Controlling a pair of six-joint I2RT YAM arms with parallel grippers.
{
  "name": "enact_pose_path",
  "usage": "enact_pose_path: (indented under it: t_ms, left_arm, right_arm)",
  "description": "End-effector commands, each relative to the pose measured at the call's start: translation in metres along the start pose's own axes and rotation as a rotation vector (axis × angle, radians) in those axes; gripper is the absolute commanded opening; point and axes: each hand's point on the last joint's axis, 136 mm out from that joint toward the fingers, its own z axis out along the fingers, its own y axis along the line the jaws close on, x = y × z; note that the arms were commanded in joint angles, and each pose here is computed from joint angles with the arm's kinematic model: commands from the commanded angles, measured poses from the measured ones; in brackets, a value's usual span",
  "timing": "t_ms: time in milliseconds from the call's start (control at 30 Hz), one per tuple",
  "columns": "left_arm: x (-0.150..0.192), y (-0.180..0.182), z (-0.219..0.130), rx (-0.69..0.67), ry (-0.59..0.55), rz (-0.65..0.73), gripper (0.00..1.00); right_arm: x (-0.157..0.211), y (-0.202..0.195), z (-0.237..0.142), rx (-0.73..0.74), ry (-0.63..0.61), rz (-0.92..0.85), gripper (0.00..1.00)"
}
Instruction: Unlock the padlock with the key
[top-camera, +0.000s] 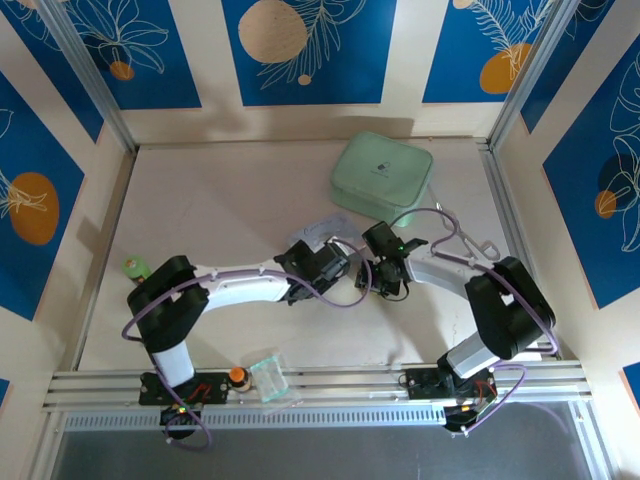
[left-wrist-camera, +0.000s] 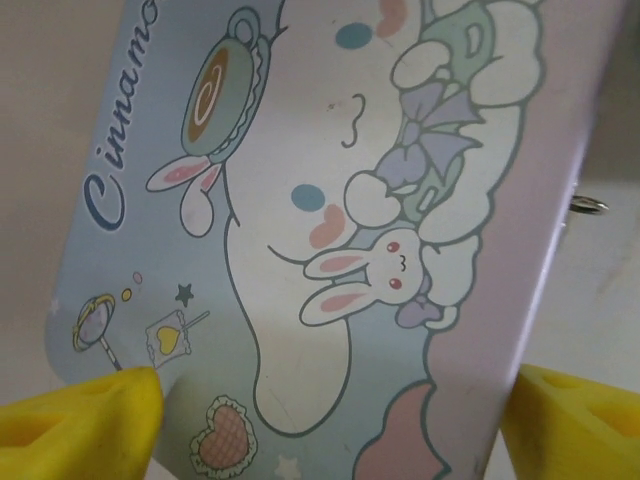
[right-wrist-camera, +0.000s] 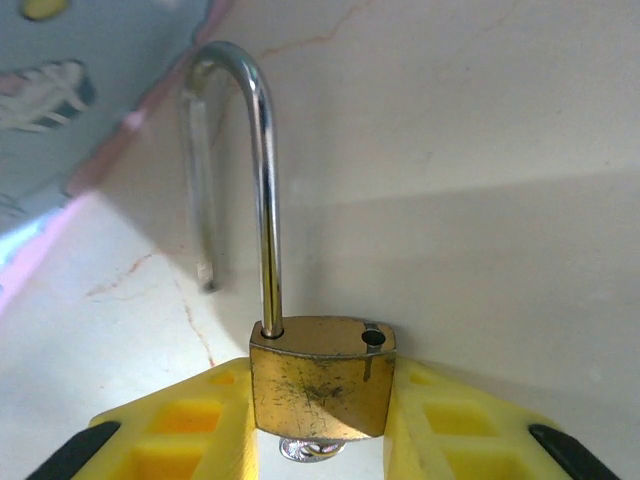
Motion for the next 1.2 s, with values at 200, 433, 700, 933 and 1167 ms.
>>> enact_pose_path:
  t_ms: [200,433,700,933,1167]
  left_arm:
    - [0.011,0.045,0.013,-0.079,0.019,-0.083,0.87]
    - [0.014,0.069,0.017,-0.114,0.019,-0.124,0.92]
    - [0.028,0.093,0.013,-0.152,0.028,-0.189,0.98]
    - [0.037,0.116,0.011,-0.198,0.048,-0.241,1.00]
    - [0.045,0.124,-0.001,-0.169,0.017,-0.296,1.00]
  right_arm:
    - [0.027,-0.053,-0.004,0.302,0.185,-0.109,0.31]
    - [0.023,-0.069,-0.012,0.430,0.208,-0.178,0.34]
    - [0.025,-0.068,-0.011,0.435,0.220,-0.212,0.39]
    - [0.025,-0.059,-0.011,0.409,0.215,-0.226,0.42]
    - [0.025,-0.054,-0.014,0.406,0.189,-0.247,0.53]
